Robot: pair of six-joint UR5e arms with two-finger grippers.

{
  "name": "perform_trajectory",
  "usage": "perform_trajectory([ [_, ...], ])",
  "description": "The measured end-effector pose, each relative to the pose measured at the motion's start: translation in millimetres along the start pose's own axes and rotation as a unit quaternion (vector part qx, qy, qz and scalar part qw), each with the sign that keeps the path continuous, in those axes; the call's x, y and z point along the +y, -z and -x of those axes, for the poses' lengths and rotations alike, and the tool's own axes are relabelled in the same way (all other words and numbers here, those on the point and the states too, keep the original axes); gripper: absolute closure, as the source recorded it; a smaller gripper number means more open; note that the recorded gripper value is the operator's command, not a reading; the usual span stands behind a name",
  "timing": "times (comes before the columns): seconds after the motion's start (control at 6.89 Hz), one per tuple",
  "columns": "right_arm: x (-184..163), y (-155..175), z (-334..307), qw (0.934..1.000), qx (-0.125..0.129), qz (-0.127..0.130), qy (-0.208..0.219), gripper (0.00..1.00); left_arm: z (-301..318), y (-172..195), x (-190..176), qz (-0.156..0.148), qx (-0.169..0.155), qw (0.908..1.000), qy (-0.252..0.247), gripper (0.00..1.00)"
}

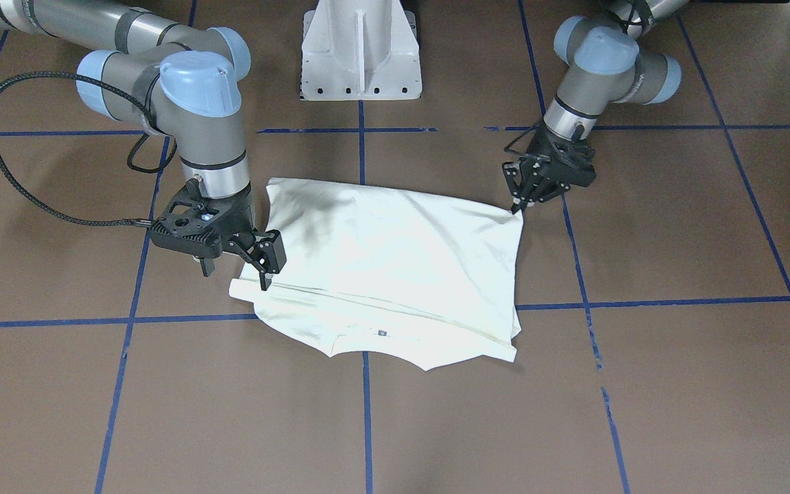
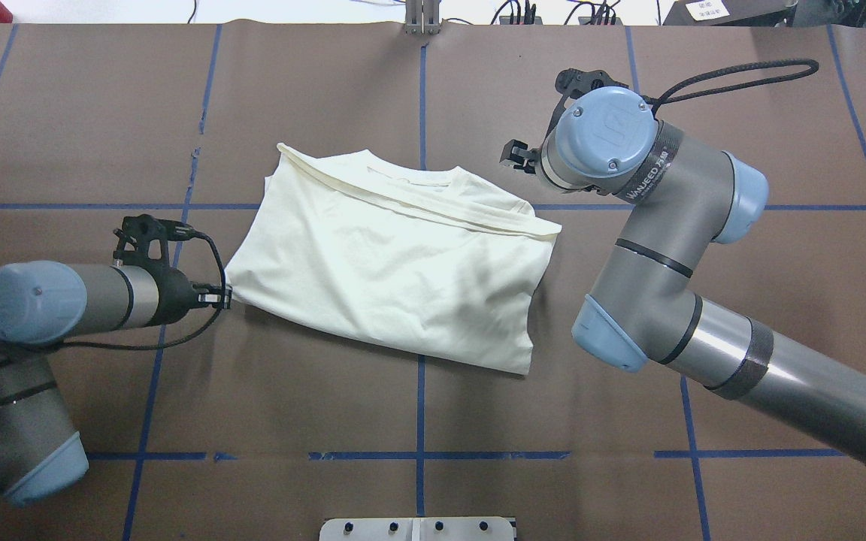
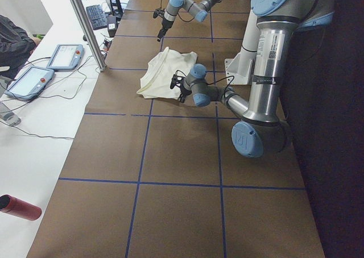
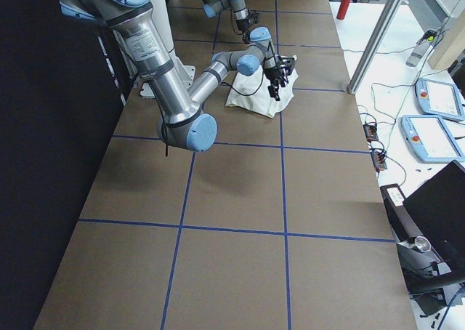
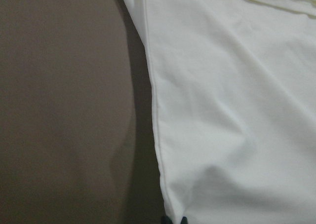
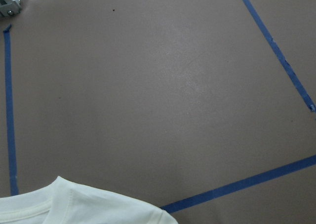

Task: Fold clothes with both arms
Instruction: 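Push the folded shirt with the left gripper, rotating it, then raise away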

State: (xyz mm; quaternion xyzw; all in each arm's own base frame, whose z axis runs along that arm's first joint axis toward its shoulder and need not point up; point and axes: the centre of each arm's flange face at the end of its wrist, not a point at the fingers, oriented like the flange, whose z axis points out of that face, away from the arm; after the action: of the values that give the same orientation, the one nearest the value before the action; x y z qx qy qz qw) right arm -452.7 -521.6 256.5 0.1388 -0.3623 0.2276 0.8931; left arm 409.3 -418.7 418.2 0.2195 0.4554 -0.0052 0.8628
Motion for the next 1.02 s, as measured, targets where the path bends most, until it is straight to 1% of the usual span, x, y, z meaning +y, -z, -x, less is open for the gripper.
perform_trajectory([
  [0.15, 0, 0, 0, 1.0000, -0.001, 0.000, 0.000, 0.00, 22, -18, -48, -0.023, -0.029, 0.9992, -0.014, 1.00],
  [0.29, 0, 1, 1, 1.0000, -0.001, -0.001, 0.000, 0.00, 33, -44, -97, -0.037, -0.057, 0.9976, -0.014, 1.00],
  [0.58, 1, 2, 2, 1.0000, -0.003, -0.001, -0.001, 0.00, 27, -103, -198, -0.049, -0.107, 0.9930, -0.012, 1.00],
  [0.73, 1, 6, 3, 1.0000, -0.006, -0.001, -0.002, 0.00, 13, -120, -235, -0.054, -0.121, 0.9911, -0.012, 1.00],
  [0.87, 3, 10, 4, 0.9999, -0.010, -0.001, -0.004, 0.00, 8, -123, -257, -0.061, -0.127, 0.9899, -0.010, 0.01],
  [1.02, 5, 12, 7, 0.9999, -0.014, 0.000, -0.004, 0.00, 14, -120, -267, -0.068, -0.129, 0.9893, -0.013, 0.00],
])
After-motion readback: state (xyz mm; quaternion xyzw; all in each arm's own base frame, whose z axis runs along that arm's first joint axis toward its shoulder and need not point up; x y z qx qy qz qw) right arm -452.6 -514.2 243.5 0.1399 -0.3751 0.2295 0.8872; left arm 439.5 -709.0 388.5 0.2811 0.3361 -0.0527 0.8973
